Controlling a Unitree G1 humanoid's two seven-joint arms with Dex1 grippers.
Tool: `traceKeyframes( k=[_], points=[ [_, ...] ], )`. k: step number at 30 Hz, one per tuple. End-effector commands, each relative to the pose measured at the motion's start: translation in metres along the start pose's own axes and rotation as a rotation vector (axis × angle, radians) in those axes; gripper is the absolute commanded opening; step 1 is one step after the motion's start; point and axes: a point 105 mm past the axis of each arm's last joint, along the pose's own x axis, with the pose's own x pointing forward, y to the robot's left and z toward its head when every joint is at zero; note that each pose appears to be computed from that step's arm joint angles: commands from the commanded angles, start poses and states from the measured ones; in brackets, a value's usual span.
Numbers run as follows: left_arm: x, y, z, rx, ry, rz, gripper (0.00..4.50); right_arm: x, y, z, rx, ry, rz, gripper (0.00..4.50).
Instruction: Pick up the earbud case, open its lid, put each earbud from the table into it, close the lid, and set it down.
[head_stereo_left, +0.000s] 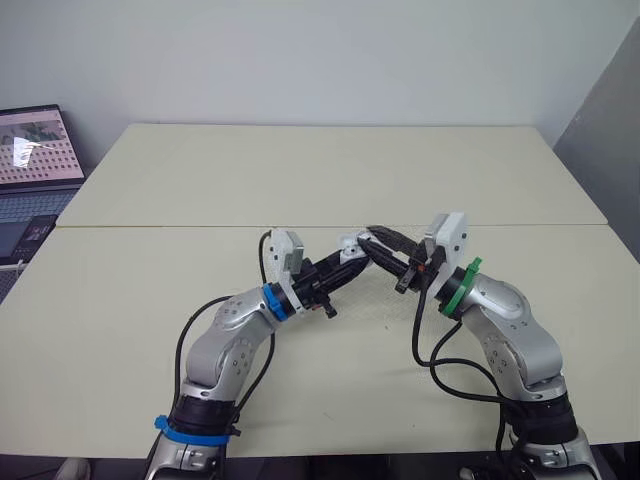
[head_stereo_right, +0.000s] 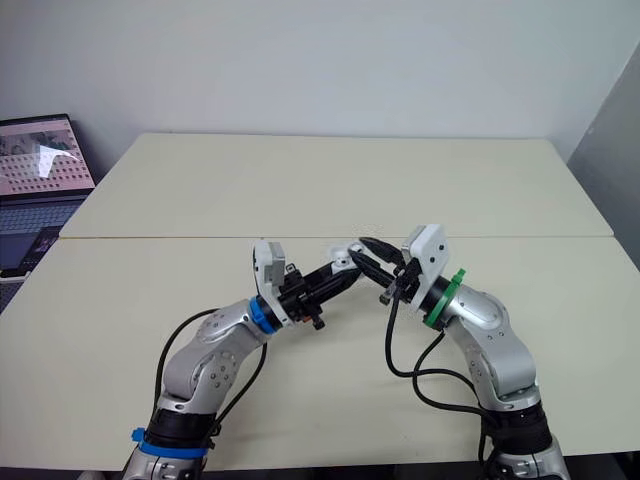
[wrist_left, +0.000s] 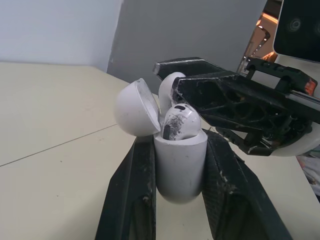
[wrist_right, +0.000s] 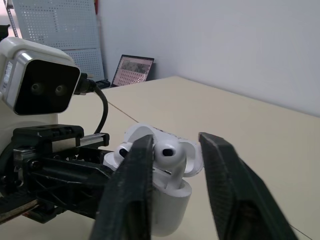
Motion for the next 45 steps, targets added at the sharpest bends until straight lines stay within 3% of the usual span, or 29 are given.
traceKeyframes(
  k=[1, 5, 6, 10, 14, 17, 20, 27, 45],
  points=[
    [-0.001, -0.003, 0.012, 0.038, -0.044, -0.026, 0.80, -0.003, -0.001, 0.010, 0.003, -0.039, 0.001, 2.87],
    [-0.002, 0.000, 0.012, 0.045, -0.042, -0.026, 0.80, -0.007, 0.000, 0.020, 0.027, -0.069, 0.014, 4.34],
    [-0.002, 0.001, 0.013, 0.050, -0.039, -0.029, 0.80, -0.009, -0.005, 0.027, 0.052, -0.088, 0.007, 4.47],
    [-0.001, 0.000, 0.013, 0.063, -0.022, -0.056, 0.80, -0.017, -0.022, 0.042, 0.175, -0.140, -0.027, 4.47],
    [0.002, -0.007, 0.010, 0.071, 0.024, -0.146, 0.80, -0.031, -0.040, 0.043, 0.288, -0.089, -0.007, 4.47],
    [0.005, -0.015, 0.010, 0.067, 0.047, -0.220, 0.80, -0.039, -0.049, 0.030, 0.308, 0.026, 0.036, 3.86],
    [0.001, -0.024, 0.008, 0.042, 0.093, -0.340, 0.80, -0.043, -0.047, 0.010, 0.285, 0.176, 0.130, 2.82],
    [-0.002, -0.025, 0.003, 0.028, 0.143, -0.447, 0.80, -0.039, -0.040, -0.005, 0.278, 0.261, 0.232, 0.11],
    [-0.005, -0.013, -0.014, 0.023, 0.151, -0.449, 0.80, -0.047, 0.012, 0.014, 0.315, 0.255, 0.465, 0.05]
  ],
)
